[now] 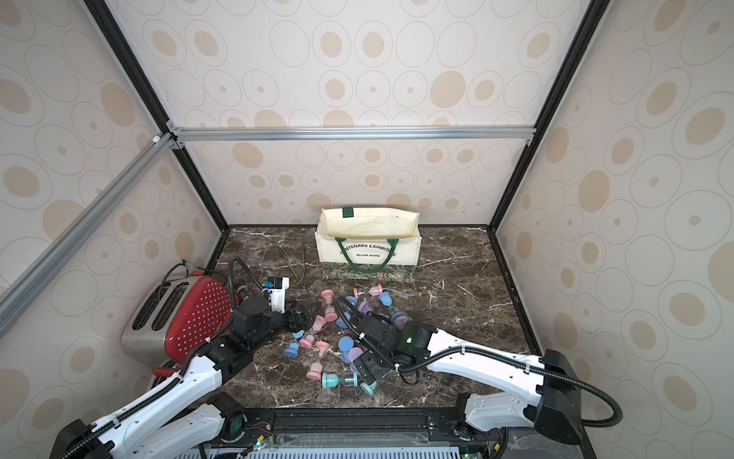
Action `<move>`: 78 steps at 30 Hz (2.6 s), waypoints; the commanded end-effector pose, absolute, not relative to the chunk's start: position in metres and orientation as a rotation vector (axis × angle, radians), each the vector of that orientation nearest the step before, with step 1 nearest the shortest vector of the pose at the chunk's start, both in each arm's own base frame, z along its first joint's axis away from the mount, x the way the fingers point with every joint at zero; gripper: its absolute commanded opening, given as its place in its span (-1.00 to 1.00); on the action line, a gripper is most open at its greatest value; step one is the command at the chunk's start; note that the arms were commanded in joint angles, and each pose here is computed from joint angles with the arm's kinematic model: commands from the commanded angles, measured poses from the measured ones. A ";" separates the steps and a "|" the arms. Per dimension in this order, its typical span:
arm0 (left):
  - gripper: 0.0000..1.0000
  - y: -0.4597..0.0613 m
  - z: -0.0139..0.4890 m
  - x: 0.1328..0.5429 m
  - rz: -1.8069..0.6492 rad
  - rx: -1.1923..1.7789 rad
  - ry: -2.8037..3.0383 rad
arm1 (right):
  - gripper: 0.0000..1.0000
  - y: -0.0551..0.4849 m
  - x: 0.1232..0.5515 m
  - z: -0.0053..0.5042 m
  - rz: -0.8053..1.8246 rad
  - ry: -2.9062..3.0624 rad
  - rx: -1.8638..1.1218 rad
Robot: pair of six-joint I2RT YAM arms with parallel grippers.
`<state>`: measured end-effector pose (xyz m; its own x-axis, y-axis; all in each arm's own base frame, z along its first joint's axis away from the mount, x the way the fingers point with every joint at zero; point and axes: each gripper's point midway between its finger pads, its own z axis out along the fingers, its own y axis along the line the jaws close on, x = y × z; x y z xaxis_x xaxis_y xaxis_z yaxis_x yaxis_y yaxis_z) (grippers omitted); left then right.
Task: Put the hourglass into the canvas bag
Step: Pick up the hourglass from the center of the board.
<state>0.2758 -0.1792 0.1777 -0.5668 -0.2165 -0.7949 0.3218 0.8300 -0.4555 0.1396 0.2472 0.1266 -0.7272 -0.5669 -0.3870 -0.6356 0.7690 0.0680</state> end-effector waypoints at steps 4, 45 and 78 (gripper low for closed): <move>0.95 -0.175 0.191 0.275 -0.718 0.029 2.019 | 0.61 0.273 0.138 0.120 0.318 2.608 -0.954; 0.95 -0.171 0.220 0.269 -0.728 0.029 1.978 | -0.46 0.293 0.160 0.100 0.173 2.596 -0.975; 0.95 -0.176 0.330 0.314 -0.585 0.053 1.855 | -0.67 0.261 0.241 0.302 0.352 2.373 -0.625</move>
